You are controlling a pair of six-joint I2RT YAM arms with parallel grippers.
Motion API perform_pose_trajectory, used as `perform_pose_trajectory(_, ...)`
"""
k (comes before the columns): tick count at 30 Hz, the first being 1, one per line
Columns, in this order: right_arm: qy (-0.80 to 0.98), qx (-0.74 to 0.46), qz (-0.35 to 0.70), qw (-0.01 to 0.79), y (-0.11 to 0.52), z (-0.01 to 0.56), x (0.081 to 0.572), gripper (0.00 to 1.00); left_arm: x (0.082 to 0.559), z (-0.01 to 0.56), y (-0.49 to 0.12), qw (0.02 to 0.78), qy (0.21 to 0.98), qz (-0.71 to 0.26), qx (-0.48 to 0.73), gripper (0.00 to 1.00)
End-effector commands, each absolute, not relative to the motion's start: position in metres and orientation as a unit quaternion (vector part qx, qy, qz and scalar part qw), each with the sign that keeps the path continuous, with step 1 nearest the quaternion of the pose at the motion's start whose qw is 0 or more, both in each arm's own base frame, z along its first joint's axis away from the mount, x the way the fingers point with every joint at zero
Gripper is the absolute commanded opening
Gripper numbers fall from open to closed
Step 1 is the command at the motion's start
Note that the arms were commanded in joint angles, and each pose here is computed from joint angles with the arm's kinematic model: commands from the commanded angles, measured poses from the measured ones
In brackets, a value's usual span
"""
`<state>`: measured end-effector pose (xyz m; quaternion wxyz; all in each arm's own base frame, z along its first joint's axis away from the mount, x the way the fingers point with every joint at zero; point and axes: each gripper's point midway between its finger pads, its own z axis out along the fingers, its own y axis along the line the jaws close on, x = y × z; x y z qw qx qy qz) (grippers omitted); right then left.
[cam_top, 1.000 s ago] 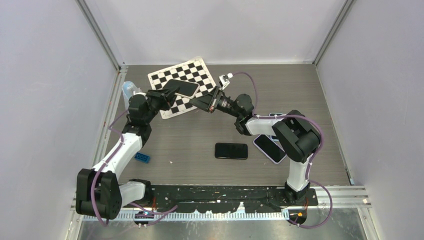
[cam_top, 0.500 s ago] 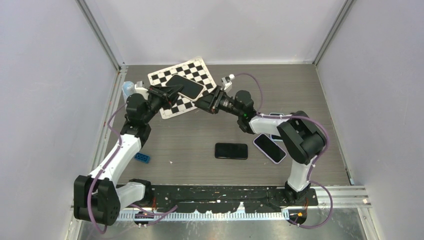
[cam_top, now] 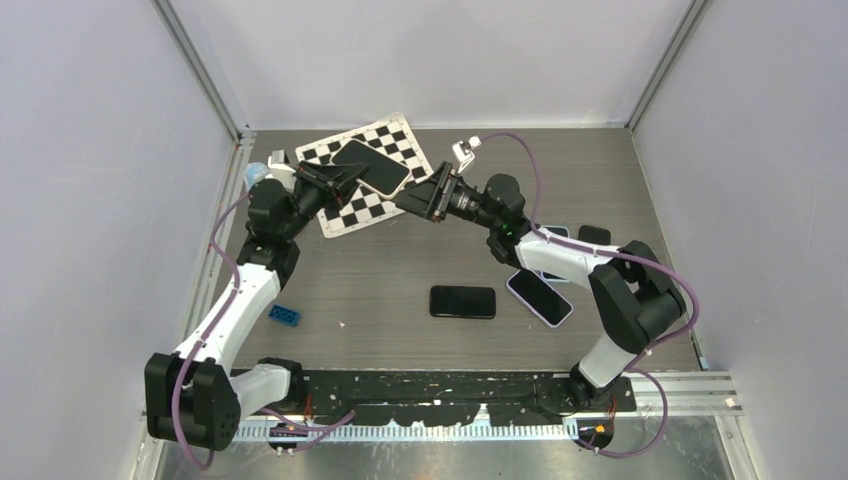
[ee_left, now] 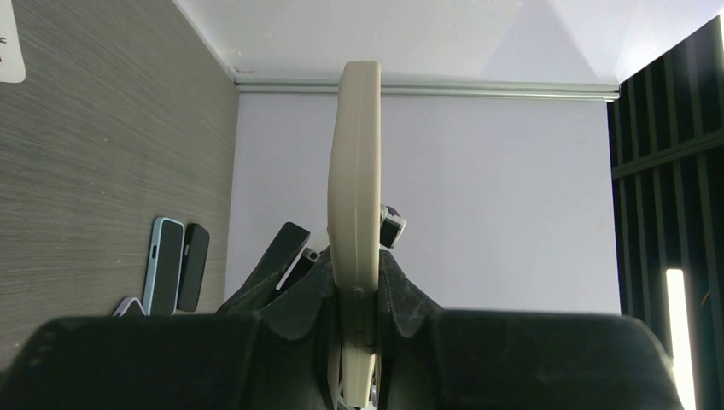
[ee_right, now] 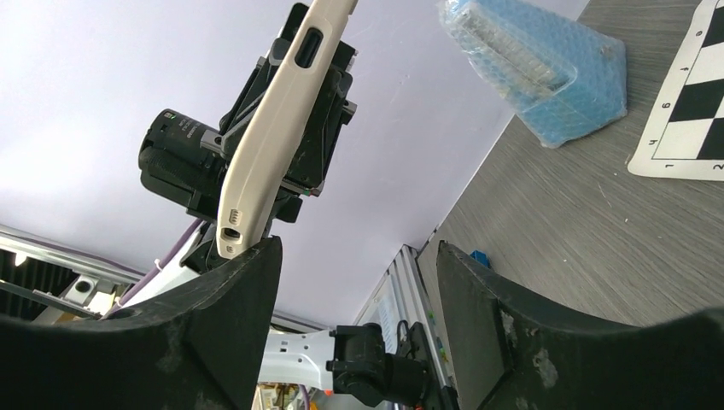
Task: Take the phone out of the phone case
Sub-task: Remove the phone case from the phone.
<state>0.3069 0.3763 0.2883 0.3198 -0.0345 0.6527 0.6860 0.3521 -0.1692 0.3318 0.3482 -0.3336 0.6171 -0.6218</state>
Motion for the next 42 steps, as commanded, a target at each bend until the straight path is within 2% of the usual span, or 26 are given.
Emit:
perform_pose_trajectory(1, 0.600, -0.084, 0.716, 0.346, 0.377, 0.329, 0.287, 0.72, 0.351, 0.357, -0.169, 0.381, 0.606, -0.632, -0.298, 0.00)
perform_pose_trajectory(8, 0.597, -0.149, 0.696, 0.369, 0.371, 0.314, 0.268, 0.77, 0.354, 0.356, -0.171, 0.397, 0.619, -0.619, -0.275, 0.00)
perform_pose_trajectory(13, 0.583, -0.201, 0.701, 0.357, 0.359, 0.321, 0.250, 0.83, 0.349, 0.363, -0.180, 0.408, 0.645, -0.616, -0.194, 0.00)
perform_pose_trajectory(19, 0.595, -0.131, 0.713, 0.348, 0.331, 0.326, 0.279, 0.84, 0.331, 0.375, -0.193, 0.422, 0.666, -0.613, -0.054, 0.00)
perform_pose_trajectory(23, 0.594, -0.108, 0.721, 0.339, 0.323, 0.332, 0.291, 0.80, 0.316, 0.376, -0.202, 0.406, 0.672, -0.619, 0.015, 0.00)
perform_pose_trajectory(30, 0.585, -0.126, 0.738, 0.311, 0.327, 0.343, 0.285, 0.53, 0.301, 0.378, -0.209, 0.383, 0.666, -0.637, 0.069, 0.00)
perform_pose_trajectory(32, 0.576, -0.137, 0.747, 0.303, 0.327, 0.347, 0.280, 0.49, 0.299, 0.379, -0.209, 0.382, 0.665, -0.638, 0.071, 0.00)
perform_pose_trajectory(42, 0.561, -0.206, 0.756, 0.267, 0.335, 0.346, 0.250, 0.49, 0.293, 0.387, -0.209, 0.384, 0.661, -0.640, 0.077, 0.00)
